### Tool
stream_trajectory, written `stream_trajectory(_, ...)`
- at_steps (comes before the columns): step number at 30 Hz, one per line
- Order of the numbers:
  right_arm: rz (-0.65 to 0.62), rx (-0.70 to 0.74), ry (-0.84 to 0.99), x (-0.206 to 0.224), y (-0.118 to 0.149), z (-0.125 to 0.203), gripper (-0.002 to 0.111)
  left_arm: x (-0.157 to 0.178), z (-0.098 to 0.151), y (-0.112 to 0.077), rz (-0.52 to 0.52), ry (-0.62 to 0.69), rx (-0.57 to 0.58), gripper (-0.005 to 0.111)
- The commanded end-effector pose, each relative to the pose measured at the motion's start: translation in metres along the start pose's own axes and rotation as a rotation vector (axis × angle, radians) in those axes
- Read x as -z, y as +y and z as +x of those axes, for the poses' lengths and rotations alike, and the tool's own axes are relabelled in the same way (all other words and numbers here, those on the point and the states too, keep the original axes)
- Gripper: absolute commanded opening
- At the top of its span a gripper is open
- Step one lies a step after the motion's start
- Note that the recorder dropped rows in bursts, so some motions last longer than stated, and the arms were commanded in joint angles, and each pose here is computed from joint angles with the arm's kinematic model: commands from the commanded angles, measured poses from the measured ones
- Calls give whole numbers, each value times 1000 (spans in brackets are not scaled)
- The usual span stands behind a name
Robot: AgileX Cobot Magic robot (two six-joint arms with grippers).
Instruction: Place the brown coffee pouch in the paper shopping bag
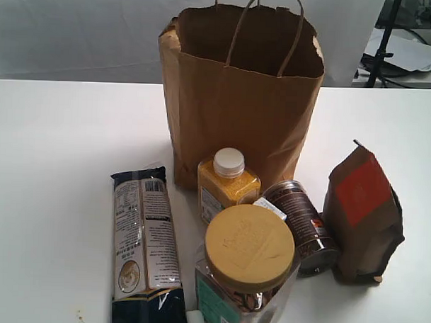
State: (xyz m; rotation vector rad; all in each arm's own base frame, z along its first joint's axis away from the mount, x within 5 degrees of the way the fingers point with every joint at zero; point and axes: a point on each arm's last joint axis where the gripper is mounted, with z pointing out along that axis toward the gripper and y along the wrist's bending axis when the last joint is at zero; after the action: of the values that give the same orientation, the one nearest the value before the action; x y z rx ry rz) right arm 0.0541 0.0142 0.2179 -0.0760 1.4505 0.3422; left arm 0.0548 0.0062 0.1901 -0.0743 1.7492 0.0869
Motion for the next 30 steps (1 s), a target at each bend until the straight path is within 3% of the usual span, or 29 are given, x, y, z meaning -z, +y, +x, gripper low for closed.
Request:
stream_trajectory(1,18,-247,-128,1,-3,-10,0,0,1,0,-4,-2,-1,0)
stream_trajectory(3,19,-252,-128,1,-3,-10,0,0,1,0,-4,-2,-1,0)
stream_trajectory(8,2,-31,-17,0,0,-1,0,0,1,0,-4,-2,-1,0)
stream_trajectory(12,-2,19,50,0,0,6,0,0,1,0,-4,-2,-1,0)
stream_trajectory(18,-1,-132,45,0,1,0,0,0,1,0,-4,-2,-1,0)
stream_trajectory(22,-20,-169,148,-12,10,-33,0,0,1,0,-4,-2,-1,0)
stream_trajectory(24,-48,-131,219,-24,19,-63,0,0,1,0,-4,-2,-1,0)
stream_trajectory(26,-152,-19,426,-47,35,-94,0,0,1,0,-4,-2,-1,0)
stream_trajectory(30,-276,30,856,-103,52,-121,0,0,1,0,-4,-2,-1,0)
